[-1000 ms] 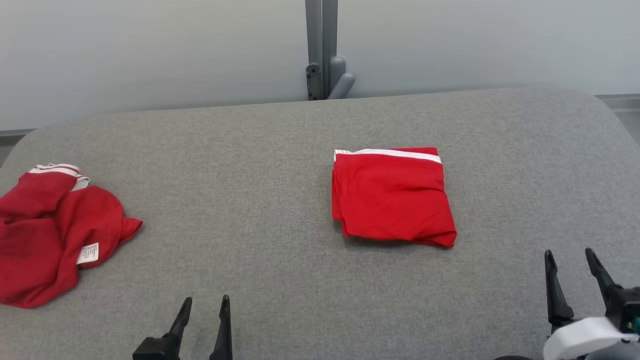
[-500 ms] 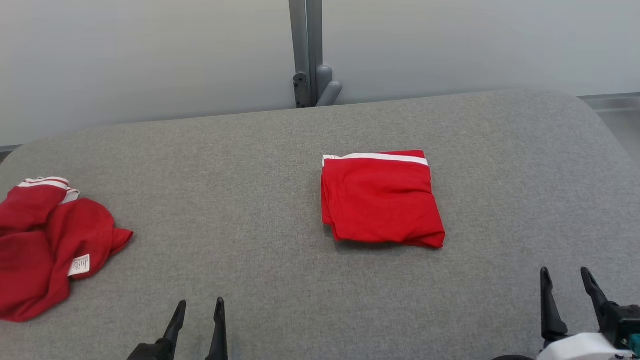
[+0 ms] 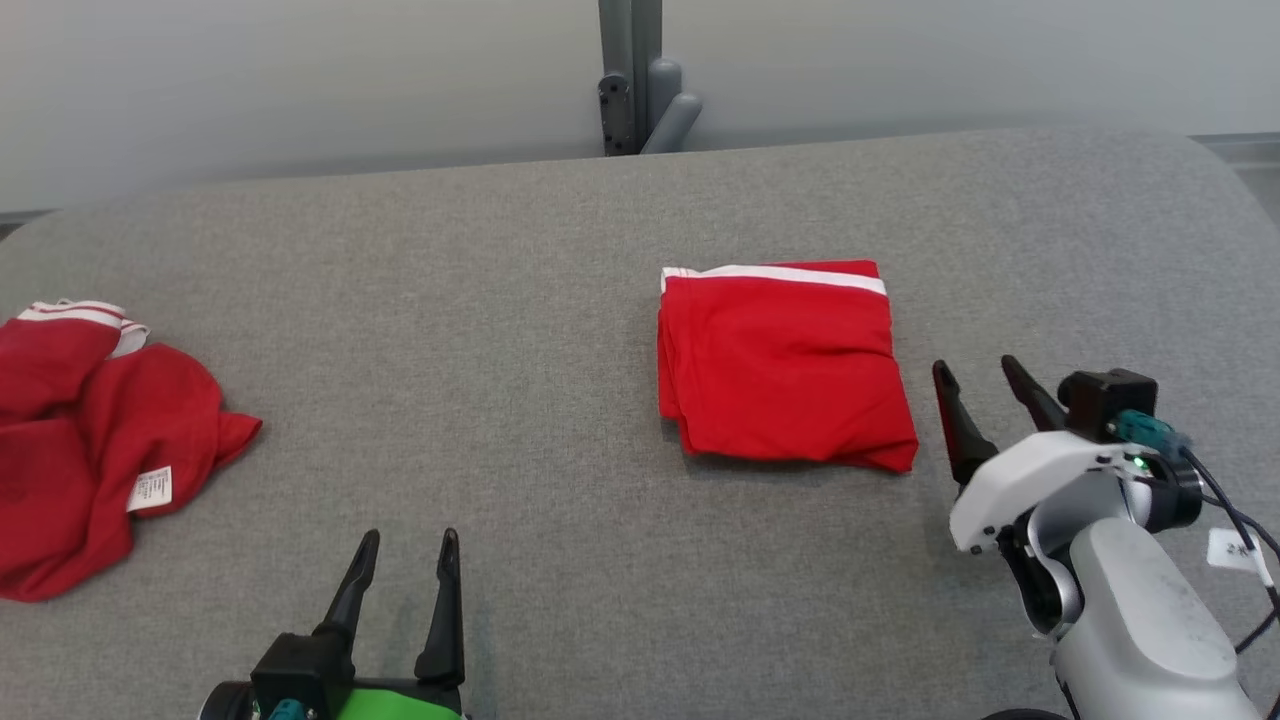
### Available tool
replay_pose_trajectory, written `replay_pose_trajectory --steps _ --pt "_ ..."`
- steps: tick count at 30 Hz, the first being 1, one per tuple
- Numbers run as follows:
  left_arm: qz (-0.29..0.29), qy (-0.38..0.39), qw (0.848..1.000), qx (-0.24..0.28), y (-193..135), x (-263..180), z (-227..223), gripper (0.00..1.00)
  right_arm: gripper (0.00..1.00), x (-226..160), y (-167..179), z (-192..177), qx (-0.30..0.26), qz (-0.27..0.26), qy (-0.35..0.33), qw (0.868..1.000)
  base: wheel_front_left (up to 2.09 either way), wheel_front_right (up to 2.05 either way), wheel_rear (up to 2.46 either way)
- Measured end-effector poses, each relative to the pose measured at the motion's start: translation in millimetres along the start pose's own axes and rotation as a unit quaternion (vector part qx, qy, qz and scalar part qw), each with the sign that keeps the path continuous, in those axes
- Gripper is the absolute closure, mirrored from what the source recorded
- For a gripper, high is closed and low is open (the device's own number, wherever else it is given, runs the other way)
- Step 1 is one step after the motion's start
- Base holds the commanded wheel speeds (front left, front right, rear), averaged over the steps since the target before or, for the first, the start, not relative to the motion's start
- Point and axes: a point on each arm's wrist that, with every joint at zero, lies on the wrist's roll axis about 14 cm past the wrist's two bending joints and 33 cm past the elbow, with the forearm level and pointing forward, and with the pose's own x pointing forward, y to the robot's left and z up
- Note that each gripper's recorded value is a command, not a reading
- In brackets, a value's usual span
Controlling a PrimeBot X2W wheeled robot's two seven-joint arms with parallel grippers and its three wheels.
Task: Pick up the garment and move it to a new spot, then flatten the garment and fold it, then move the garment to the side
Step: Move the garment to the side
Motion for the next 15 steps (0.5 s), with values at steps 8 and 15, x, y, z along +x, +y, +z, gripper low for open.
replay_pose_trajectory --steps 8,15 --pt "0.002 0.007 1.0 -0.001 4 18 -4 0.0 0.0 54 23 -44 0.048 0.037 0.132 0.989 0.0 0.0 0.0" --pt "0.026 0.019 0.999 -0.01 16 20 -12 0.0 0.27 72 43 -80 0.145 0.044 0.216 0.964 0.0 0.0 0.0"
